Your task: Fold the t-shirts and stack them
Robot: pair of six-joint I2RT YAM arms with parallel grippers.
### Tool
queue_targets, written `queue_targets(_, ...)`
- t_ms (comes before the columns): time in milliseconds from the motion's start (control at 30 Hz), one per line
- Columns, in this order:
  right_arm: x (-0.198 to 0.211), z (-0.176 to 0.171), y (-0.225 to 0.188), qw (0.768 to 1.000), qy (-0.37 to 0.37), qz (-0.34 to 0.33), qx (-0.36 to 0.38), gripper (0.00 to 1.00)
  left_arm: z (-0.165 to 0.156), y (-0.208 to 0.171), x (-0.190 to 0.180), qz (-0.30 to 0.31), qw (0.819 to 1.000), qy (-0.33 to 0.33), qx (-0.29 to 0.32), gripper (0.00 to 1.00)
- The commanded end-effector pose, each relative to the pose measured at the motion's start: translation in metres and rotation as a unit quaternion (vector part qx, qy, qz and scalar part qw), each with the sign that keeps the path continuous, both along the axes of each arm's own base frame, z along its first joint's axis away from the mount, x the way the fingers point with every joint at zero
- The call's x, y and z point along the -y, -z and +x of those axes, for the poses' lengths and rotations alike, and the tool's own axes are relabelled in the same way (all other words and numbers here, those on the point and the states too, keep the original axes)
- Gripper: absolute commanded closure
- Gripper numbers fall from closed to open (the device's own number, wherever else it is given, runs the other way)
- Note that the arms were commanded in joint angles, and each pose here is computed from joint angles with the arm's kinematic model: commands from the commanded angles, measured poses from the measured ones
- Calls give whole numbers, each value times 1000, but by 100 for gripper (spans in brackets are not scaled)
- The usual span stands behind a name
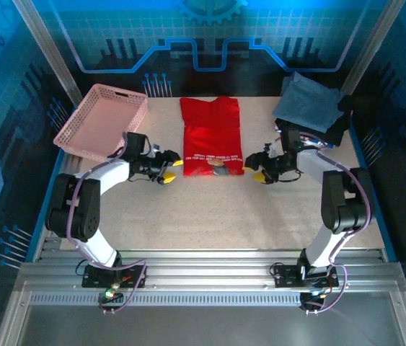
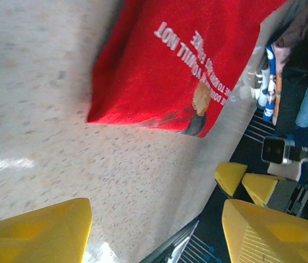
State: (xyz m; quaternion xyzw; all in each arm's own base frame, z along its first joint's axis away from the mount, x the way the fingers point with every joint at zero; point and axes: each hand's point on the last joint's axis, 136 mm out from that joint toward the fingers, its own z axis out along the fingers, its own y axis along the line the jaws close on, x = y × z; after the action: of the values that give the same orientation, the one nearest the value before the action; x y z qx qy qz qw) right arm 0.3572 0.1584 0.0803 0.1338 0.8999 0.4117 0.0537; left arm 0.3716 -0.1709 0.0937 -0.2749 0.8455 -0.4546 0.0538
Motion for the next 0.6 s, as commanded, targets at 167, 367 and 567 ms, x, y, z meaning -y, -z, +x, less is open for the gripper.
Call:
queue_targets(167,-36,32,36,999,-26,27,-4,36,21,34,17,-15,1000,7,-19,37)
queue_targets(367,-35,46,52,1000,-14,11,-13,38,35,49,28,-13,1000,11,-24,38)
queue_targets(567,-36,57,58,1000,-13,8,-25,63,52,62,43,-12,999,17,-27,51)
